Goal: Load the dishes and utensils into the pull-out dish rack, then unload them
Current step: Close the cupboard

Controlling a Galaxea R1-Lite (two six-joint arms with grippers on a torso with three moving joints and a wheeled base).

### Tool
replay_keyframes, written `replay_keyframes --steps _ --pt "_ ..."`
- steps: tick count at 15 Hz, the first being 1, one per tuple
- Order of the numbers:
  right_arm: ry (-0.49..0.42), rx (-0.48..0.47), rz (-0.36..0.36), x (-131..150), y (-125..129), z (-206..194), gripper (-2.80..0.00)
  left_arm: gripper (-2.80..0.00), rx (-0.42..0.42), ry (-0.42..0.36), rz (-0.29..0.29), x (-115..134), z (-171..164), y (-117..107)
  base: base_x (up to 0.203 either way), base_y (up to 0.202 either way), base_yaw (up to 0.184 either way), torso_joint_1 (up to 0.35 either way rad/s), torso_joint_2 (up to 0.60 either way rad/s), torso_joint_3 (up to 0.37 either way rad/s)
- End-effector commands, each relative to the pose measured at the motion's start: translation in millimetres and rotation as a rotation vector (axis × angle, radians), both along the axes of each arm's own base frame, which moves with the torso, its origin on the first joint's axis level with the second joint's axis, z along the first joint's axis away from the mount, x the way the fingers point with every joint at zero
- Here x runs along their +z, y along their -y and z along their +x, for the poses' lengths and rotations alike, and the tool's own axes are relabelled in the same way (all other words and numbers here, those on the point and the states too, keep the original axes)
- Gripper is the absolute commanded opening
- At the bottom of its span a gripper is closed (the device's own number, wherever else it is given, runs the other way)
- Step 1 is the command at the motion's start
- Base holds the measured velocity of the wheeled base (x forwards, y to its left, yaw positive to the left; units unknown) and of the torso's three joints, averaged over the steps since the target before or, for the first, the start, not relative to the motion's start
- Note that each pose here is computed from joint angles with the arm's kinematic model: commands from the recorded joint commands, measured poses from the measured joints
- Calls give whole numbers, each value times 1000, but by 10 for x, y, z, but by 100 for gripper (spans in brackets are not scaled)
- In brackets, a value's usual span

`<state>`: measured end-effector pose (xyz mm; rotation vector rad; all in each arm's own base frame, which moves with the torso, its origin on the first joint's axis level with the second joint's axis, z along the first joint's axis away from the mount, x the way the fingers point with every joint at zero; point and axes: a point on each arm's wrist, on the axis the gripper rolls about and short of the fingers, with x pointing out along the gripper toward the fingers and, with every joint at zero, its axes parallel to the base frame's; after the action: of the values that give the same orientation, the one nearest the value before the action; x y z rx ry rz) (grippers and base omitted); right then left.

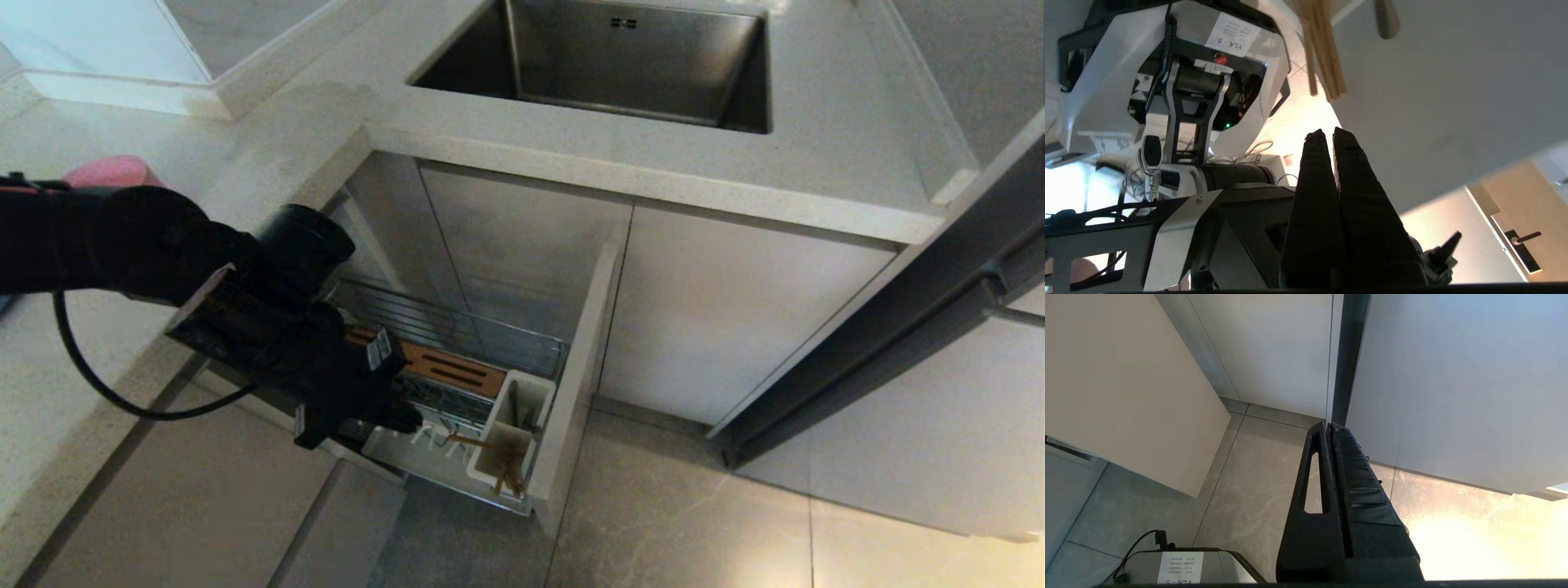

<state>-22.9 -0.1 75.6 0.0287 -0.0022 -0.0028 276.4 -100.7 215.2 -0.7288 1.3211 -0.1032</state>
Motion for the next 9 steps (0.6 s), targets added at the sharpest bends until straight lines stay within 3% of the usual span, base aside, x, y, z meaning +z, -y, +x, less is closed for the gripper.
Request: replay_keyframes --steps 1,2,9 --pt "1 0 0 0 0 -1 -280 -280 3 -60 15 -169 106 36 0 0 0 0 0 0" --pt "1 0 0 0 0 -1 -280 0 7 -69 16 -201 133 36 0 0 0 0 0 0" --pt "1 0 0 0 0 -1 -280 0 30 -88 16 -327 285 49 0 0 0 0 0 0"
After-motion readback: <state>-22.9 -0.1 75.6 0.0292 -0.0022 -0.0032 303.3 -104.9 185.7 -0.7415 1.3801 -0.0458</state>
